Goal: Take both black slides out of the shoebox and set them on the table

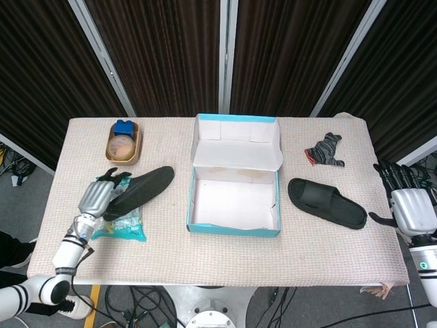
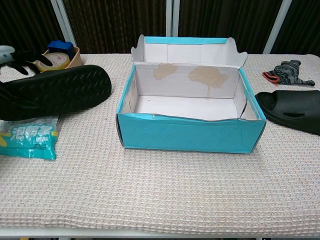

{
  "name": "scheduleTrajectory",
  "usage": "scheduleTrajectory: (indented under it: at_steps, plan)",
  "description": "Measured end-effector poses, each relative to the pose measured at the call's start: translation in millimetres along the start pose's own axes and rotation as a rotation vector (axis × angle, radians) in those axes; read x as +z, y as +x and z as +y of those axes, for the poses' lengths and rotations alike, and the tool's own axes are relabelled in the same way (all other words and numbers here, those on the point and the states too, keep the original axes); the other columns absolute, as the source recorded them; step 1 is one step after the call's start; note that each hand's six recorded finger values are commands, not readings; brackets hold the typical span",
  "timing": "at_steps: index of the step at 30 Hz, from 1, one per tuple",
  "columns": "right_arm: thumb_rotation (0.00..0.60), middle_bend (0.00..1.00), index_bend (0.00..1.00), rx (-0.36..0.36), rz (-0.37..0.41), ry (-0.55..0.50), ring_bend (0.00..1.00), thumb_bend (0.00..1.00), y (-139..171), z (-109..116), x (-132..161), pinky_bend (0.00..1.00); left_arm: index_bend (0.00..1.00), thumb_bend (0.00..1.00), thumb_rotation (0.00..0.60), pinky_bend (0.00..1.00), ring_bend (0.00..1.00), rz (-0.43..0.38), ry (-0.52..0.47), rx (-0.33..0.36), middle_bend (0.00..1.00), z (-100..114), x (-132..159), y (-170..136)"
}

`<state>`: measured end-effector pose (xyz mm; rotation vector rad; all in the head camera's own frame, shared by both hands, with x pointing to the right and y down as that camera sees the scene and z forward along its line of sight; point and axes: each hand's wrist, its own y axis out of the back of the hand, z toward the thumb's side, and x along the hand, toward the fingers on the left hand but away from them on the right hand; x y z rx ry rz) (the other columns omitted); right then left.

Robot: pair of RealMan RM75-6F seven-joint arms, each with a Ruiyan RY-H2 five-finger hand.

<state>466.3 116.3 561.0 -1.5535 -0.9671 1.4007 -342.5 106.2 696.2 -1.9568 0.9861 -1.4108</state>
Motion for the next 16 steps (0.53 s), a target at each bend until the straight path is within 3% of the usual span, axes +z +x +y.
scheduleTrajectory:
  at_steps: [5,9,16]
  plan:
    - [0.600,0.00,0.00,0.046,-0.019,-0.040,0.00,0.01,19,-5,-7,0.00,0.16,0.08,0.600,0.19,0.04,0.054,0.073,0.127,0.14,40,-32,-32]
    - [0.600,0.01,0.00,0.028,-0.028,-0.082,0.00,0.02,32,-4,-9,0.00,0.16,0.08,0.600,0.19,0.04,0.137,0.147,0.226,0.14,67,-66,-72]
    - [0.600,0.02,0.00,-0.035,-0.010,-0.118,0.00,0.02,60,1,-3,0.00,0.16,0.08,0.600,0.17,0.04,0.270,0.244,0.293,0.14,82,-102,-153]
